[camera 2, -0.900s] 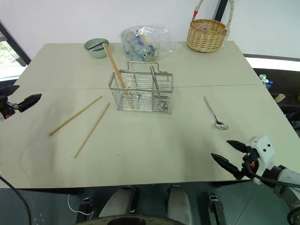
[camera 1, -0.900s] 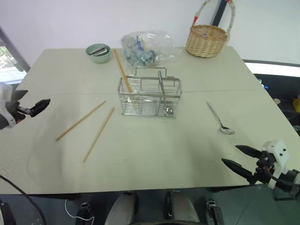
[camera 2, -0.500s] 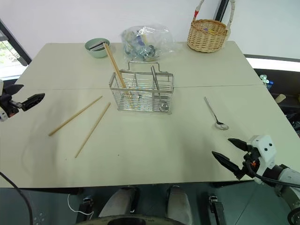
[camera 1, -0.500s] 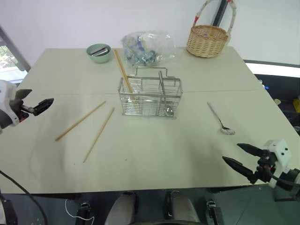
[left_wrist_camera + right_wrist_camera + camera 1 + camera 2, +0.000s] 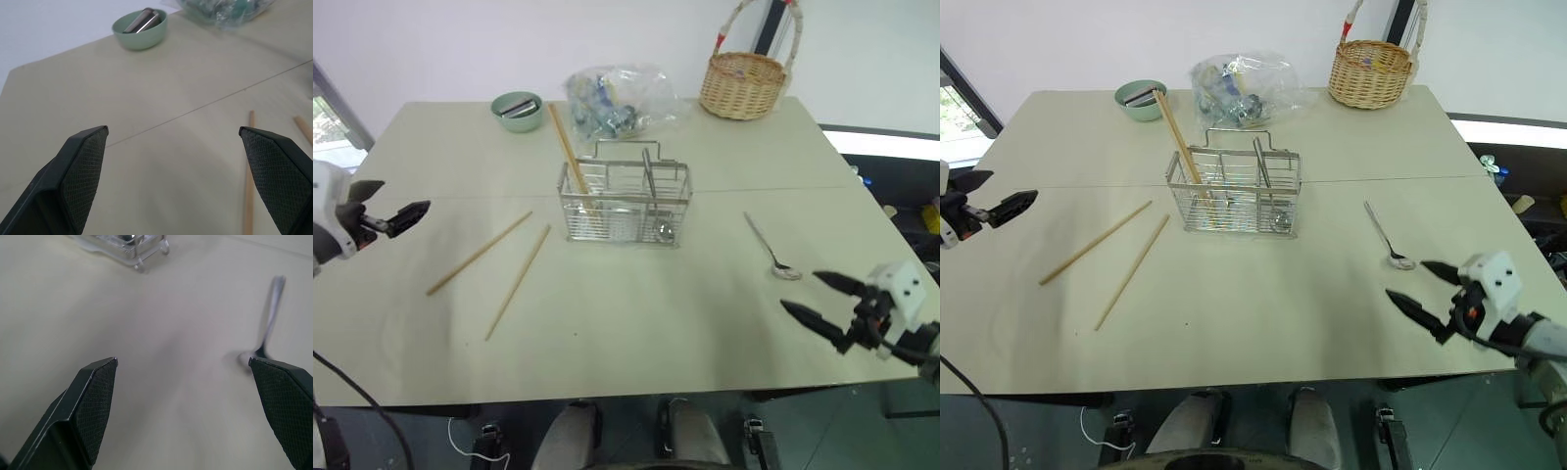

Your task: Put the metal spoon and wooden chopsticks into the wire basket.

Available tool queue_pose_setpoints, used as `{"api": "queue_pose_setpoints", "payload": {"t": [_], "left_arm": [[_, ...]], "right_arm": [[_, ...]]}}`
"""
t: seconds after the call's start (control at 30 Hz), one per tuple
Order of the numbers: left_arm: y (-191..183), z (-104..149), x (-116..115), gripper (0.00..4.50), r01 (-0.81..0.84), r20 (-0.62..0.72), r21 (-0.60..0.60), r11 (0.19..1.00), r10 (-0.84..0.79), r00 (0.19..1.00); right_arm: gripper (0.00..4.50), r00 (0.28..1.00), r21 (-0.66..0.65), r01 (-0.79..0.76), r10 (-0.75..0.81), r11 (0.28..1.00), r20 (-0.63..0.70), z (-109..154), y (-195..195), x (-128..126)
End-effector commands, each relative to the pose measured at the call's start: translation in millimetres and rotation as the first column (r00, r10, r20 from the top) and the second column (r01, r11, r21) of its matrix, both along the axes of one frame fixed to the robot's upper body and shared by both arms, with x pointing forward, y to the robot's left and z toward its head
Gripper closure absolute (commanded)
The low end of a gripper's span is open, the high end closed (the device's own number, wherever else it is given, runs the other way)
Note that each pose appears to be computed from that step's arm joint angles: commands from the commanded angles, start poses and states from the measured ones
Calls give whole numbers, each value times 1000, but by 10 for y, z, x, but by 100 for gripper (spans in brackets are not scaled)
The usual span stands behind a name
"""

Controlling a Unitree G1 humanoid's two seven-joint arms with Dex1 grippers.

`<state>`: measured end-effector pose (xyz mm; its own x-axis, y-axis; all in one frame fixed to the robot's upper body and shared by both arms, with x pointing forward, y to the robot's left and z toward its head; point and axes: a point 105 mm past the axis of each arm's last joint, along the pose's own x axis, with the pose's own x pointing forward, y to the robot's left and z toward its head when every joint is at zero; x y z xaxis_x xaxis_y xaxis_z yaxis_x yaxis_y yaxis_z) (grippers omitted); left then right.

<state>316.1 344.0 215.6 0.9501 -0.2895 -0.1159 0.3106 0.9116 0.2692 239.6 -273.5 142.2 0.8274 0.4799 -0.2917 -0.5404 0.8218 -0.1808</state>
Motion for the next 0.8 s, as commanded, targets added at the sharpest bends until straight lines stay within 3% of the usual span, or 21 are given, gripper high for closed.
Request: {"api": "queue_pose_setpoints", "payload": {"t": [0.03, 0.2, 0.37, 0.53, 0.67, 0.8], "left_arm": [[-374, 296, -129, 0, 149, 62, 8, 989, -149, 987], [-979, 334, -361, 0, 388, 10, 1, 922, -388, 922], [-1563, 330, -670, 0, 616, -50, -40, 787, -617, 785], [-1736, 345, -764, 0, 658, -60, -27, 753, -658, 751], [-1784, 306, -842, 0, 664, -74, -39, 746, -665, 743], [-1844, 274, -926, 0, 683, -93, -44, 729, -684, 724]], "right_arm": [[8, 998, -78, 38, -33, 996, 60, 211, -80, 228], [8, 999, -142, 10, -6, 990, 33, 373, -53, 558], [8, 995, -184, 45, -60, 982, -80, 282, -55, 955], [8, 963, -203, 161, -198, 966, -182, 159, -165, 1214], [8, 918, -145, 210, -246, 967, -312, 83, -45, 1285], [8, 882, -163, 270, -312, 949, -354, 19, -79, 1331]]}}
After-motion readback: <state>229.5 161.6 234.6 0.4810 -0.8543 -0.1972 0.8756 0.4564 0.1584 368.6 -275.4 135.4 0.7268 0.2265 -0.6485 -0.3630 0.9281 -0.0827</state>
